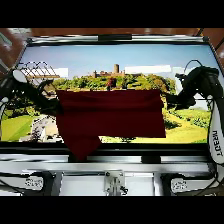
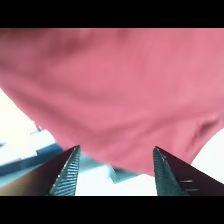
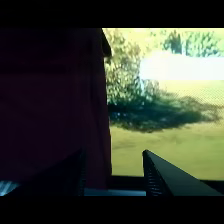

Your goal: Fold the shirts.

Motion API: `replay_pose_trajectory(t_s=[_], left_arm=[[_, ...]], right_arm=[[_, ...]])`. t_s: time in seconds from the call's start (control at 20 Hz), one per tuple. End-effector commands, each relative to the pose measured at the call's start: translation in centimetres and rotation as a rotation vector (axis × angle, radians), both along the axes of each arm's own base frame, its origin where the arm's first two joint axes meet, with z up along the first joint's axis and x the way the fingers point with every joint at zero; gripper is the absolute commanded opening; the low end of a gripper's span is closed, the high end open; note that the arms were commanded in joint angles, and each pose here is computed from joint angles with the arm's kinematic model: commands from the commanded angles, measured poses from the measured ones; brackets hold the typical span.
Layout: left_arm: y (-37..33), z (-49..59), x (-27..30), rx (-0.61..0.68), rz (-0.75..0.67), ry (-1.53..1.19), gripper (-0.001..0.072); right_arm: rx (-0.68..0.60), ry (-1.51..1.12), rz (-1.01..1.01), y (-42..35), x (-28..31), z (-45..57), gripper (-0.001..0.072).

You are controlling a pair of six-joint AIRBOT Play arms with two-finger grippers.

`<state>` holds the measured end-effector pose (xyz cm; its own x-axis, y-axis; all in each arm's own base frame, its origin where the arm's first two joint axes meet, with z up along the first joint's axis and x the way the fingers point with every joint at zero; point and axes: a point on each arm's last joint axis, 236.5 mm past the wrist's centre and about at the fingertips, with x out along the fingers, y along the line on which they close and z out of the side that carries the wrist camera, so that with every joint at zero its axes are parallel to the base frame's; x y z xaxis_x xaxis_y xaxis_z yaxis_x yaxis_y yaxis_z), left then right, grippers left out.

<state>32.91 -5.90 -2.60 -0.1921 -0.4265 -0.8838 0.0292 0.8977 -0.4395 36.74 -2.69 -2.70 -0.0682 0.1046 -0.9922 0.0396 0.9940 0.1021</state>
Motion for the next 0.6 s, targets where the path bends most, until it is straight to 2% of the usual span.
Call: replay_pose_trajectory(t_s=[0.0,0.1,0.2,0.25,0.35,0.55], left_arm=[[-0.6,-2.5,-7.0,-0.025,0.088,0.036,0.0525],[-0.9,-3.5,-11.3,-0.066,0.101,0.051,0.0482],[-0.5,-4.4,-13.6,-0.072,0.144,0.066,0.0488],[-0.5,-4.9,-14.0,-0.076,0.175,0.064,0.0525],[-0.9,-5.8,-13.6,-0.09,0.219,0.046,0.0545],[-2.1,-6.7,-11.9,-0.093,0.252,-0.029,0.0542]], right_arm=[[0.097,0.044,-0.08,-0.4,-3.9,0.7,0.0479],[0.135,0.002,-0.117,-0.5,-4.2,1.1,0.0479],[0.139,-0.036,-0.146,-1.0,-3.8,1.4,0.0479],[0.137,-0.041,-0.152,-1.2,-3.7,1.4,0.0479],[0.135,-0.05,-0.157,-1.2,-3.5,1.4,0.0479],[0.149,-0.055,-0.166,-0.9,-3.4,1.5,0.0479]])
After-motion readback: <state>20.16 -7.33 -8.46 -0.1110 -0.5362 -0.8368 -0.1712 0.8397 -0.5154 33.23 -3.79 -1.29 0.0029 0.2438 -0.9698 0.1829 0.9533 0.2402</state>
